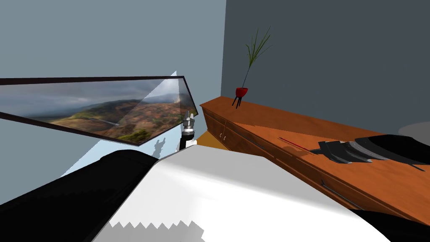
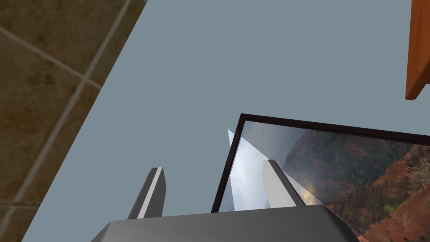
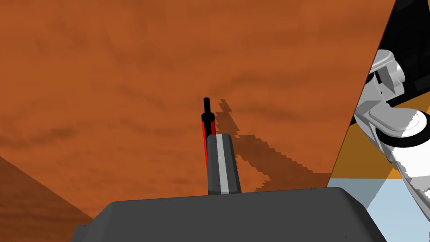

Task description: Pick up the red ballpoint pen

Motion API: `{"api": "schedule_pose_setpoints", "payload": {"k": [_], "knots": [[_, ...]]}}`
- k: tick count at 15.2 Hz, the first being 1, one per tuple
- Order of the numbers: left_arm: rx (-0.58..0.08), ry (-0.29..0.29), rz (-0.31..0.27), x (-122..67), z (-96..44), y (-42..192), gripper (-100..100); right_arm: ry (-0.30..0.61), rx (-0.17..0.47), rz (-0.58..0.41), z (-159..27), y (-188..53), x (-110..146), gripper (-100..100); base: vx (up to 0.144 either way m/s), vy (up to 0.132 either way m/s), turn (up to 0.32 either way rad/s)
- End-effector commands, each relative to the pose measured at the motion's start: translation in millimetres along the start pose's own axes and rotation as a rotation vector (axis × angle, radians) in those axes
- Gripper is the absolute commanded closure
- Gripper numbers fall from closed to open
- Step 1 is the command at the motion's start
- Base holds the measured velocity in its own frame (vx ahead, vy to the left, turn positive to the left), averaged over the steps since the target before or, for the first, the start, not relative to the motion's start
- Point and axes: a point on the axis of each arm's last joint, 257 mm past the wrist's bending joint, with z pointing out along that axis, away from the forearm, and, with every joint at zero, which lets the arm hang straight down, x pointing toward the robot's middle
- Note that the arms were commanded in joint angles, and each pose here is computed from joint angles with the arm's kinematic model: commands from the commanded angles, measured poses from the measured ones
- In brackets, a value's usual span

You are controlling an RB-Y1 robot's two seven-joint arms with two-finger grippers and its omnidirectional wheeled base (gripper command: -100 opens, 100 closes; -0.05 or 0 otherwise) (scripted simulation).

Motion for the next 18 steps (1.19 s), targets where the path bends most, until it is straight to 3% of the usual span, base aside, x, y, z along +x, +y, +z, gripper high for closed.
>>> {"api": "schedule_pose_setpoints", "payload": {"k": [1,3,4,5,13,18], "knots": [[0.0,0.0,0.0,0.0,0.0,0.0,0,0.0,0.0,0.0,0.0,0.0,0.0,100,0.0,0.0,0.0],[0.0,0.0,0.0,0.0,0.0,0.0,0,0.001,-0.001,-0.02,-16.1,-10.5,-18.4,100,-0.02,-0.007,-0.146],[0.0,0.0,0.0,-0.1,0.0,0.0,0,0.001,0.003,-0.015,-9.5,-6.2,-12.1,100,-0.013,-0.004,-0.071],[0.0,0.0,0.0,0.0,0.0,0.0,0,-0.014,0.074,-0.014,-24.0,-30.3,-19.3,-100,-0.01,0.066,0.088],[0.0,0.0,0.0,0.1,0.0,0.0,0,-0.048,0.178,0.006,-27.6,-54.3,-16.7,-100,0.019,0.181,0.07],[0.0,0.0,0.0,0.0,0.0,0.0,0,-0.046,0.169,0.044,-11.9,-42.3,2.3,-100,-0.011,0.016,0.113]]}}
